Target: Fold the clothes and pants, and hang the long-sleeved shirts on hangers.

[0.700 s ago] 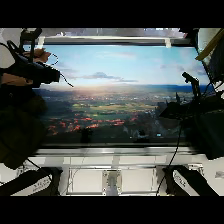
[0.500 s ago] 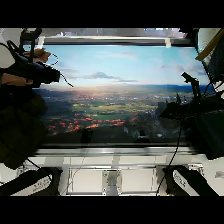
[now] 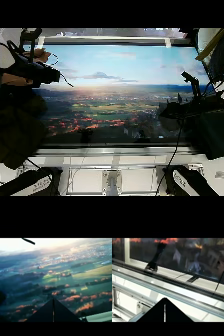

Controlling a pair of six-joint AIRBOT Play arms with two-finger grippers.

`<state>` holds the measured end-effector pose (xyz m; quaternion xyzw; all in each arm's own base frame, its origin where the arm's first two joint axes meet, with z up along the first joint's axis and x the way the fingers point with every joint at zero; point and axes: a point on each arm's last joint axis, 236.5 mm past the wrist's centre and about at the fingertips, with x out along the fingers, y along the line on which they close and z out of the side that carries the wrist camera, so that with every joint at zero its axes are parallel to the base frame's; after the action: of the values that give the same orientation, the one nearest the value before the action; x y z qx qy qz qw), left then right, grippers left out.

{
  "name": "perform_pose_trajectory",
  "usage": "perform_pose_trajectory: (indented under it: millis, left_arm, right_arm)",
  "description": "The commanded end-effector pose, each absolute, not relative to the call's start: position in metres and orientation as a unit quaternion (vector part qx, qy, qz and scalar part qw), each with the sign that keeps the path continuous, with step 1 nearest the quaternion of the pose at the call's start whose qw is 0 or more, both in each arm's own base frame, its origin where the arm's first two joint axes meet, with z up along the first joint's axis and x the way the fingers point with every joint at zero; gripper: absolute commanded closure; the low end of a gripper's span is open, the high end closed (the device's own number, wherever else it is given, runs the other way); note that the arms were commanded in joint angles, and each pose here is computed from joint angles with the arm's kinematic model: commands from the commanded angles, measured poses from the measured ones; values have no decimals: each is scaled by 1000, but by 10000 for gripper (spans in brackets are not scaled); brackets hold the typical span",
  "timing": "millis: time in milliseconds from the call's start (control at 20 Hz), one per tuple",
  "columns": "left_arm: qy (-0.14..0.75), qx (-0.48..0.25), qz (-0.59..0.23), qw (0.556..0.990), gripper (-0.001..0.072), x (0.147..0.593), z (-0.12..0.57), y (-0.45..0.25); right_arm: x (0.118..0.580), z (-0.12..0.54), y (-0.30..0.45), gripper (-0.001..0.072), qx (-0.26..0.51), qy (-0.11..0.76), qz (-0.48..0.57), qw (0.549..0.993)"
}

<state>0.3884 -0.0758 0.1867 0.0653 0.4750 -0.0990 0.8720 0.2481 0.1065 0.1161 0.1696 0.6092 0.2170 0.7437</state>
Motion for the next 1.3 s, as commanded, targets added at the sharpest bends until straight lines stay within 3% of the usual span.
perform_pose_trajectory:
  millis: [0,200,350,400,450,500,550,750,1000,1250]
  left_arm:
    - [475,66,-99,872,685,389,186,-76]
    - [467,86,-83,876,685,408,178,-67]
    - [495,170,13,852,675,418,160,-11]
    - [504,208,63,836,627,420,159,21]
    - [510,224,113,823,385,422,159,52]
    - [514,208,154,818,238,422,157,79]
    - [526,185,185,809,206,418,150,106]
    - [578,41,278,767,207,377,110,211]
    - [605,-167,283,726,208,340,42,268]
    - [636,-204,274,692,208,328,-9,290]
  right_arm:
    - [255,117,106,708,167,598,217,754]
    - [267,119,104,708,150,573,224,774]
    - [287,125,101,708,153,539,213,800]
    - [293,127,100,708,150,527,213,809]
    - [299,128,99,708,149,517,210,816]
    - [303,129,98,708,149,511,206,821]
    - [306,130,96,708,149,506,203,825]
    - [312,127,85,708,133,500,183,836]
    - [325,130,78,708,129,479,168,852]
    - [327,131,78,708,130,475,167,854]
